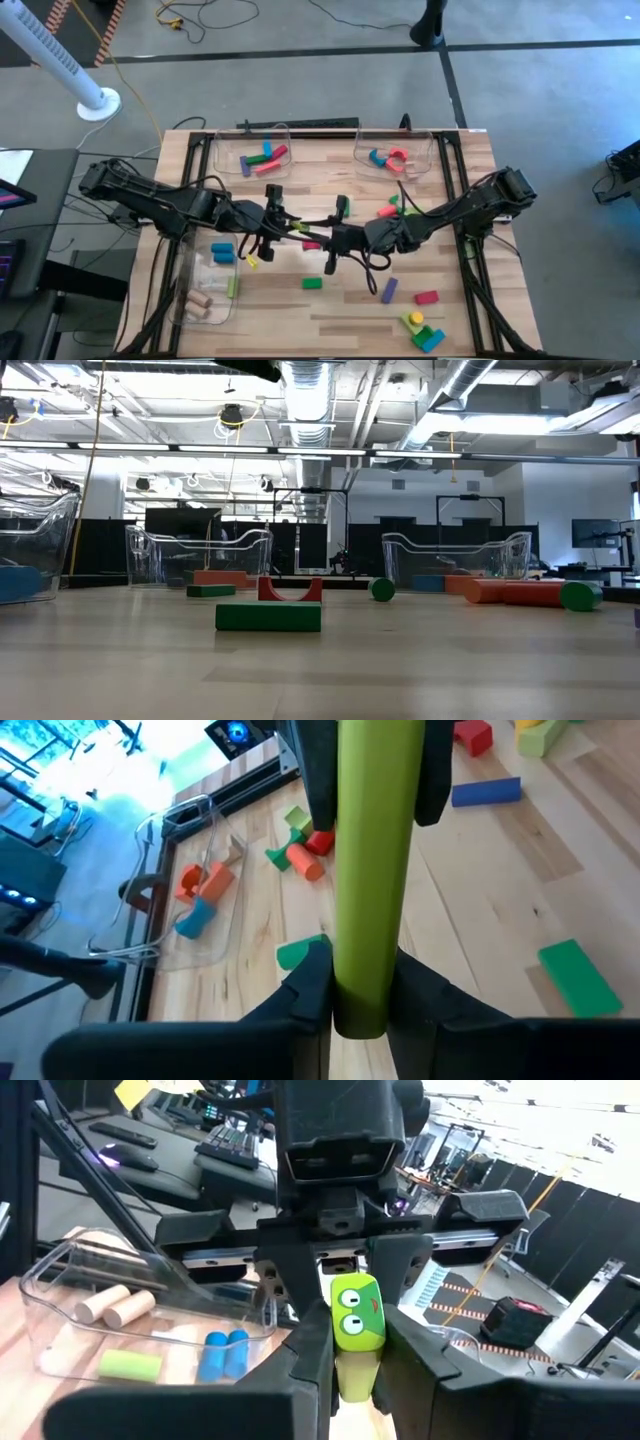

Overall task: Sort blocks by size
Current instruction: Put the light green rectangular block into the top left transparent bin

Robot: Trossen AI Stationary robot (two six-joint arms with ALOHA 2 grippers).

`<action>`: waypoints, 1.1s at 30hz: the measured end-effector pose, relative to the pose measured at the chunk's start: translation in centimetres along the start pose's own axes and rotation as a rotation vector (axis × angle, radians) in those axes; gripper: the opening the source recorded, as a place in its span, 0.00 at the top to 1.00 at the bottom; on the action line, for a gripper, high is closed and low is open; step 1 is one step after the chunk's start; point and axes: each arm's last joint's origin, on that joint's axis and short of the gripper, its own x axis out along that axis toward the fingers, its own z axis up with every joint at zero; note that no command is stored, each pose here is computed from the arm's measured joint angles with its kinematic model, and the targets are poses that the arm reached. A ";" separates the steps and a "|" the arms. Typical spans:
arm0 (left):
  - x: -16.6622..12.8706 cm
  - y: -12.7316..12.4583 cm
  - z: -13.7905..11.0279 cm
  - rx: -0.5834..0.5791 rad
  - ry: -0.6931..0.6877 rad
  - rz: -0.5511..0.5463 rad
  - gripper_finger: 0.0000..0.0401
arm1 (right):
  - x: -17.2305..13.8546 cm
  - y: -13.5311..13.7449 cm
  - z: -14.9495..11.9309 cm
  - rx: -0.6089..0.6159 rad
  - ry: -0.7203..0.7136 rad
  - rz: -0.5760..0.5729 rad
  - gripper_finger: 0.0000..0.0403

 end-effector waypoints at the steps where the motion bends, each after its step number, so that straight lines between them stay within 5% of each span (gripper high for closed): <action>1: 0.0 0.0 0.0 0.003 0.001 0.000 0.87 | 0.0 0.0 0.0 -0.001 0.002 0.001 0.78; 11: 0.0 -0.1 -0.2 0.015 0.021 -0.002 0.87 | 0.0 0.1 -0.2 0.002 0.024 0.007 0.77; 24: 0.0 0.2 -1.4 0.051 0.147 0.041 0.87 | -0.1 0.1 -1.0 0.008 0.122 -0.093 0.53; 33: -0.2 2.5 -3.3 0.021 0.292 0.113 0.87 | -0.3 0.2 -2.2 0.027 0.233 -0.122 0.50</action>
